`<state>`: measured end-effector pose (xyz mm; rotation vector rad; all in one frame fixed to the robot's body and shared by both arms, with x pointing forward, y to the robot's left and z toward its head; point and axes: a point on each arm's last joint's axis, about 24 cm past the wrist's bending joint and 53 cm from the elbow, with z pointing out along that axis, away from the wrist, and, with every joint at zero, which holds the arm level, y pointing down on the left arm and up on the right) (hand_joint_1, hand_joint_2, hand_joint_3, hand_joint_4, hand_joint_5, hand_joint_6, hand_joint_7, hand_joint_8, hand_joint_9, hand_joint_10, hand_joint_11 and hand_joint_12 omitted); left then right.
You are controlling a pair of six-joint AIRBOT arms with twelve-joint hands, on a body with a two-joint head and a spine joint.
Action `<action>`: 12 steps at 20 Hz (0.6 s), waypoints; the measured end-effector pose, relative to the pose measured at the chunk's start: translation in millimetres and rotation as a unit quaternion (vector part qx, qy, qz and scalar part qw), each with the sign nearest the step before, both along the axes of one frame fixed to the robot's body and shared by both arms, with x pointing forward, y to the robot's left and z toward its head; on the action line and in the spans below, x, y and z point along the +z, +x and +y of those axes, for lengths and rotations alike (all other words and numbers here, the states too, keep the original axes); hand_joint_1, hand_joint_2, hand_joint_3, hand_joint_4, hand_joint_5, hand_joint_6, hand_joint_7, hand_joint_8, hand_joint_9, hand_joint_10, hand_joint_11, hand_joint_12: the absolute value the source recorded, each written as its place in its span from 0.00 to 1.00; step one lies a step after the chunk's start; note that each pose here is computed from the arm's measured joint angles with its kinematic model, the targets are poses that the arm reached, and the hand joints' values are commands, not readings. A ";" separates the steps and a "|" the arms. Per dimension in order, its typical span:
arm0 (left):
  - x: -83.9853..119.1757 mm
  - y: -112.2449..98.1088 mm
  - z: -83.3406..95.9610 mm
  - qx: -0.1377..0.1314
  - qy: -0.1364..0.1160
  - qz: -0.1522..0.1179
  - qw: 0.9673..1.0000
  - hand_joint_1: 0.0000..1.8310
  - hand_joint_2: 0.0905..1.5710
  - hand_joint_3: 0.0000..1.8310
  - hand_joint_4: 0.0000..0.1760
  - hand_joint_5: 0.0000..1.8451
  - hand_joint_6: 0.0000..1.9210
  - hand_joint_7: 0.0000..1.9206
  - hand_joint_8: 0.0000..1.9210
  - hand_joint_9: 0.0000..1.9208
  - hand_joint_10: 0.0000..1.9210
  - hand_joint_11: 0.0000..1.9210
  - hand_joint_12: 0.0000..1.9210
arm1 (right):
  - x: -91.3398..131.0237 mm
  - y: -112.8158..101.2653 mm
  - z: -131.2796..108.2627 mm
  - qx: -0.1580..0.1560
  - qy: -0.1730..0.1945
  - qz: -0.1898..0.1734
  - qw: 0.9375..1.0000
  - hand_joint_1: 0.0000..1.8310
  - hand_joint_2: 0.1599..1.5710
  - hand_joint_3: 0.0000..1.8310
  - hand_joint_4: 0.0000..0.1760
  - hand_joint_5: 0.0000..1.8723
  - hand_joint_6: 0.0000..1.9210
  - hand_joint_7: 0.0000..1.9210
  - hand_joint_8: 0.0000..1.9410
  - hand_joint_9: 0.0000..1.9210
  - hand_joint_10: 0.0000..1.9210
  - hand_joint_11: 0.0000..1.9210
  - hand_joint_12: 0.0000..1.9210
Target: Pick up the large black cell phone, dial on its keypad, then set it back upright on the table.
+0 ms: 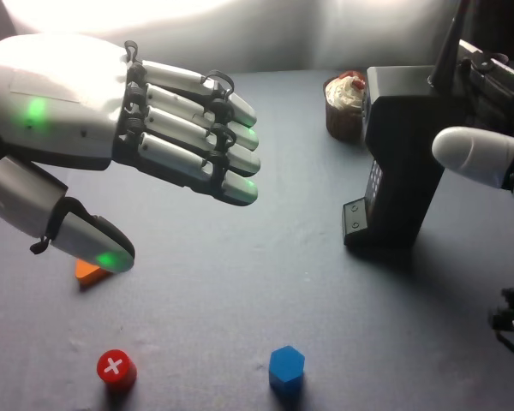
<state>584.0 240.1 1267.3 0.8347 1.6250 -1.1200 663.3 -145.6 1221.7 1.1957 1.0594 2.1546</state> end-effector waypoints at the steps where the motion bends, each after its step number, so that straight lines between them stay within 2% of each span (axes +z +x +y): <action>1: 0.2 0.0 0.0 0.000 0.000 0.000 1.000 0.00 0.79 0.00 0.22 0.14 0.00 0.13 0.00 0.11 0.00 0.00 0.23 | -0.7 0.7 0.5 0.000 -0.001 0.002 1.000 0.52 0.52 0.00 0.00 0.00 0.00 0.00 0.00 0.01 0.00 0.00 0.22; 9: 2.4 0.3 -0.2 0.001 -0.005 0.001 1.000 0.00 0.79 0.00 0.22 0.15 0.00 0.13 0.00 0.12 0.00 0.00 0.23 | 6.5 3.3 9.7 0.010 -0.008 -0.004 1.000 0.51 0.52 0.00 0.00 0.00 0.00 0.00 0.00 0.01 0.00 0.00 0.22; 12: 2.4 0.4 -0.2 0.001 -0.005 0.003 1.000 0.00 0.80 0.00 0.23 0.14 0.00 0.13 0.00 0.11 0.00 0.00 0.23 | 3.0 5.6 12.0 0.012 -0.018 0.002 1.000 0.52 0.53 0.00 0.00 0.01 0.00 0.01 0.00 0.02 0.00 0.00 0.24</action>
